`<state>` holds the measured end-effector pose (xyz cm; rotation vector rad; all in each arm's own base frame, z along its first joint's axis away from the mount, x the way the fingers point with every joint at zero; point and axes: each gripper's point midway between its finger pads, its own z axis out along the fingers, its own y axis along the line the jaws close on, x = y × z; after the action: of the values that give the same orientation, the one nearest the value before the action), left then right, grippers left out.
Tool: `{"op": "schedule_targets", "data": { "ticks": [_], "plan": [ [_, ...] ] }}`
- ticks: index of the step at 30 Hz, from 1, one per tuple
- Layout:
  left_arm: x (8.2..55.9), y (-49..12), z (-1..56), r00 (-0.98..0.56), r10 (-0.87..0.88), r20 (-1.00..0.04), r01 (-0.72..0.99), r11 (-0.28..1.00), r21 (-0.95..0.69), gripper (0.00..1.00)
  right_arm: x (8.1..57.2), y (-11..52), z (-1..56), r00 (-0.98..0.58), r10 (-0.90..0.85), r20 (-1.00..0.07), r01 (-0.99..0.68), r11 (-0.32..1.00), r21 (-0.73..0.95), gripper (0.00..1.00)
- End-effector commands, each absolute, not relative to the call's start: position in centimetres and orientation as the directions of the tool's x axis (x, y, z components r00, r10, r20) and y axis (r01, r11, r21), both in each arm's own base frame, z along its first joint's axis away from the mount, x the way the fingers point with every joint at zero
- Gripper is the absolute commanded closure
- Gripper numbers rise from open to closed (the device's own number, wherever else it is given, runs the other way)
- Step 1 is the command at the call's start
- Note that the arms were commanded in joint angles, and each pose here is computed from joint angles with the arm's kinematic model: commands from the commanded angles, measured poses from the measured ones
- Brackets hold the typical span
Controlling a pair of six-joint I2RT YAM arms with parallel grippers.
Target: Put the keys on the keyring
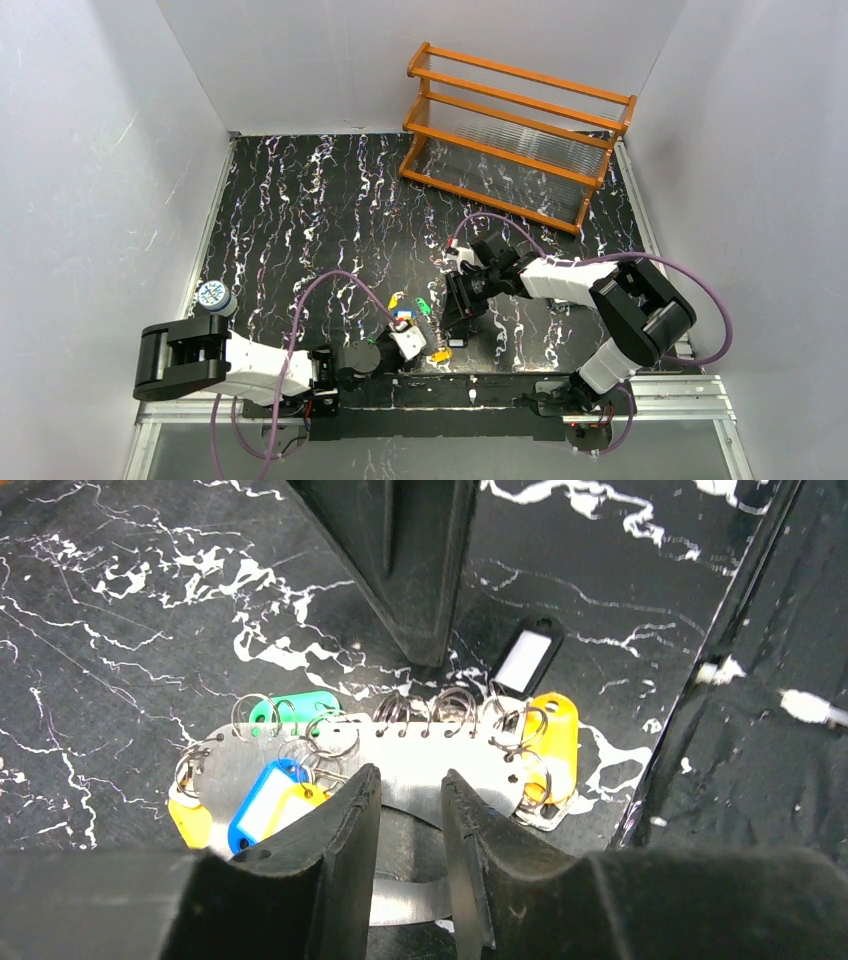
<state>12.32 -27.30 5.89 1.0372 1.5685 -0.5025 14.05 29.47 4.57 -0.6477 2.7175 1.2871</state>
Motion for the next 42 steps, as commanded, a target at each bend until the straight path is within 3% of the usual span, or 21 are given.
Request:
{"op": "schedule_targets", "data": {
  "ticks": [1,11,18,24,30,35,42],
  "plan": [
    [12.3,-28.4,6.4,0.073,0.371,-0.926,0.838,0.481,0.259,0.71,15.2,29.3,4.8,-0.912,-0.333,-0.238,-0.395,0.561,0.728,0.58],
    [12.1,-29.6,6.8,0.144,0.402,-0.904,0.85,0.417,0.321,0.67,13.5,29.9,4.1,-0.938,-0.336,-0.086,-0.254,0.497,0.829,0.57],
    [11.9,-29.7,6.7,0.122,0.389,-0.913,0.864,0.411,0.29,0.67,13.4,31.0,4.6,-0.934,-0.353,-0.057,-0.215,0.428,0.878,0.58],
    [12.1,-29.6,6.5,0.075,0.368,-0.927,0.883,0.407,0.233,0.68,14.5,31.8,6.0,-0.932,-0.35,-0.099,-0.246,0.406,0.88,0.59],
    [12.2,-29.8,5.8,0.004,0.349,-0.937,0.914,0.378,0.145,0.7,15.0,32.4,7.0,-0.93,-0.347,-0.117,-0.254,0.382,0.889,0.74],
    [12.0,-29.9,5.4,-0.01,0.356,-0.935,0.929,0.35,0.123,0.7,15.2,32.7,7.0,-0.93,-0.349,-0.117,-0.252,0.37,0.894,0.75],
    [11.3,-30.3,5.0,0.041,0.381,-0.924,0.947,0.279,0.157,0.67,15.5,31.3,5.6,-0.926,-0.35,-0.14,-0.303,0.47,0.829,0.73]
  ]
}}
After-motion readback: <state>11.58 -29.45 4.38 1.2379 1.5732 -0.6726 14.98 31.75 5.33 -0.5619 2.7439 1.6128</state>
